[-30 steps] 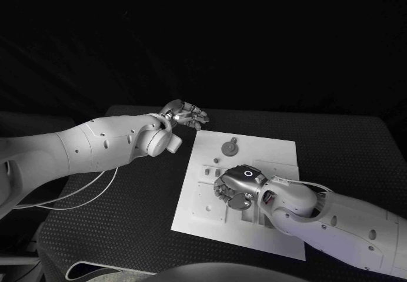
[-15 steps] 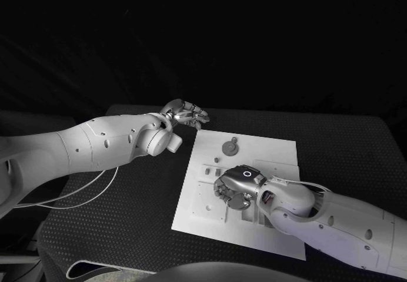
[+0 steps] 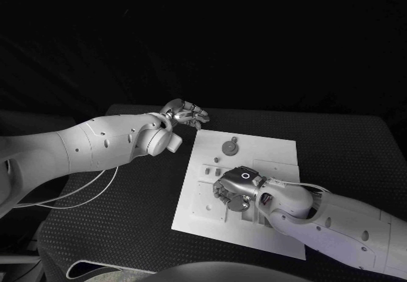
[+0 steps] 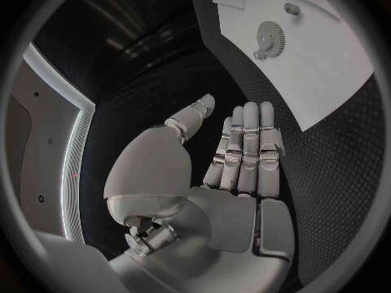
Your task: Assemble the parts on the task board
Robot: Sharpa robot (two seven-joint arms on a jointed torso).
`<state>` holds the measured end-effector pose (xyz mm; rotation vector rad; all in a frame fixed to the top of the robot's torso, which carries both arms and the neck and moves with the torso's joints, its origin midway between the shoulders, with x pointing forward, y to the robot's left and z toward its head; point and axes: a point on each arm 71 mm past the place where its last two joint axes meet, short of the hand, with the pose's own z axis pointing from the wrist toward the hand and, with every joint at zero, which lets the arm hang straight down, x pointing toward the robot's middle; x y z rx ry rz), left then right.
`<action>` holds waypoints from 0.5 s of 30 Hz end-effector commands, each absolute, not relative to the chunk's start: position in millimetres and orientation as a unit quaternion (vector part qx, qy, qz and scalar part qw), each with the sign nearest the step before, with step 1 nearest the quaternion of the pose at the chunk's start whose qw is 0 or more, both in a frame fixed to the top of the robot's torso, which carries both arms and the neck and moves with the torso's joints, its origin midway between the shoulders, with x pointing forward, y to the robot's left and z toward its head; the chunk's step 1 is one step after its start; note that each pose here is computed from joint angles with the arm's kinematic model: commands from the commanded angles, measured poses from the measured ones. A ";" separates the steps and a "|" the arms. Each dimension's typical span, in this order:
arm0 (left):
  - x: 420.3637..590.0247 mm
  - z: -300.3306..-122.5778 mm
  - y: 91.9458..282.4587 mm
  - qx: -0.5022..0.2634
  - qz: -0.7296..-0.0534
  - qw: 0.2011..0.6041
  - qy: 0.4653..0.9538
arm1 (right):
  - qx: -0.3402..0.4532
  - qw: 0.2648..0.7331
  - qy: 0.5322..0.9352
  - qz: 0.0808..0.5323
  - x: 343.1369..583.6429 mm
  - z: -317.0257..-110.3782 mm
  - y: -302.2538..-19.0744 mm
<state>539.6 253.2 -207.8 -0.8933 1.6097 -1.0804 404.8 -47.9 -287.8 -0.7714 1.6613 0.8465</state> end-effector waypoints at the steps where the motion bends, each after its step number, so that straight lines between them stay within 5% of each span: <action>1: 539.6 -206.2 251.3 -0.365 -0.450 0.480 0.659 | -0.333 0.511 0.717 0.339 403.3 -299.7 -52.9; 15: 539.5 -206.2 253.0 -0.365 -0.449 0.479 0.659 | -0.296 0.539 0.700 0.362 405.7 -290.3 -66.2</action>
